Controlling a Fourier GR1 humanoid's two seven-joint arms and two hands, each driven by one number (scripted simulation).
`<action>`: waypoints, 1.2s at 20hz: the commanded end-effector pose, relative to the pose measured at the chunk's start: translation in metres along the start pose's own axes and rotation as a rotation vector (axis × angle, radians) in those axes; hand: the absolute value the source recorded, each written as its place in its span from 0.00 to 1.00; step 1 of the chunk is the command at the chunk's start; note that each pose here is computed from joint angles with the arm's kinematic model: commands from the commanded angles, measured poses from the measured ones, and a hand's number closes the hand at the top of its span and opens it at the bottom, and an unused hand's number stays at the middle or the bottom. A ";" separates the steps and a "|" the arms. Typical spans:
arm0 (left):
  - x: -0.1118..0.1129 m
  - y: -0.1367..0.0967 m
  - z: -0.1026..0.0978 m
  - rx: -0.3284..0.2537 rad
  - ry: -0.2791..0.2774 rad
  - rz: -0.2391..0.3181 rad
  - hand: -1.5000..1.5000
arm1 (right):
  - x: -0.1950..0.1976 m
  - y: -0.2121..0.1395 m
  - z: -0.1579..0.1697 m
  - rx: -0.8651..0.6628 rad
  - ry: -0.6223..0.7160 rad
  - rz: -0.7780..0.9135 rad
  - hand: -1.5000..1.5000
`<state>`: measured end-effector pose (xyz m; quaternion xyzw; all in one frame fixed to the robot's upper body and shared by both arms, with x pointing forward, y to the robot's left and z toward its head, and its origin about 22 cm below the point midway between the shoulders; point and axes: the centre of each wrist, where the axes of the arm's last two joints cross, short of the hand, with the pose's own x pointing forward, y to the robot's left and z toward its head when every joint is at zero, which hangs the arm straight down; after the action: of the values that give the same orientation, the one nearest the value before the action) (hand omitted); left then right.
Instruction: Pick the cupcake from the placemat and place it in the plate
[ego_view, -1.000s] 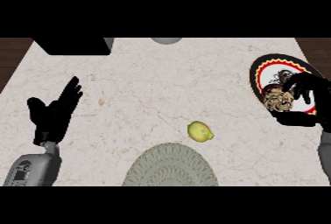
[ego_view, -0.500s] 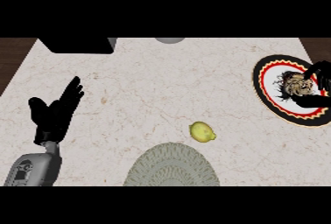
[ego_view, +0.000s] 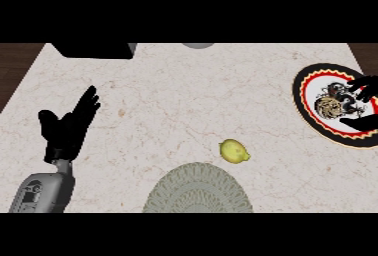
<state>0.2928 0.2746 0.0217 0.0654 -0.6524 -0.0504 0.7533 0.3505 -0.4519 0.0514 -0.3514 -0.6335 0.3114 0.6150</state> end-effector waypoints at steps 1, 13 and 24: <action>0.004 0.000 -0.005 0.010 -0.020 -0.019 0.50 | -0.010 -0.004 0.002 0.058 -0.056 -0.052 0.00; -0.005 0.007 0.012 0.001 0.035 -0.004 0.50 | -0.002 -0.027 -0.009 -0.134 -0.376 -0.495 0.00; -0.002 0.002 0.011 0.001 0.010 -0.008 0.50 | -0.030 -0.075 0.017 0.047 -0.214 -0.770 0.00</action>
<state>0.2811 0.2814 0.0195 0.0722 -0.6475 -0.0443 0.7573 0.3397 -0.5037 0.0921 -0.1019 -0.7585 0.1145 0.6334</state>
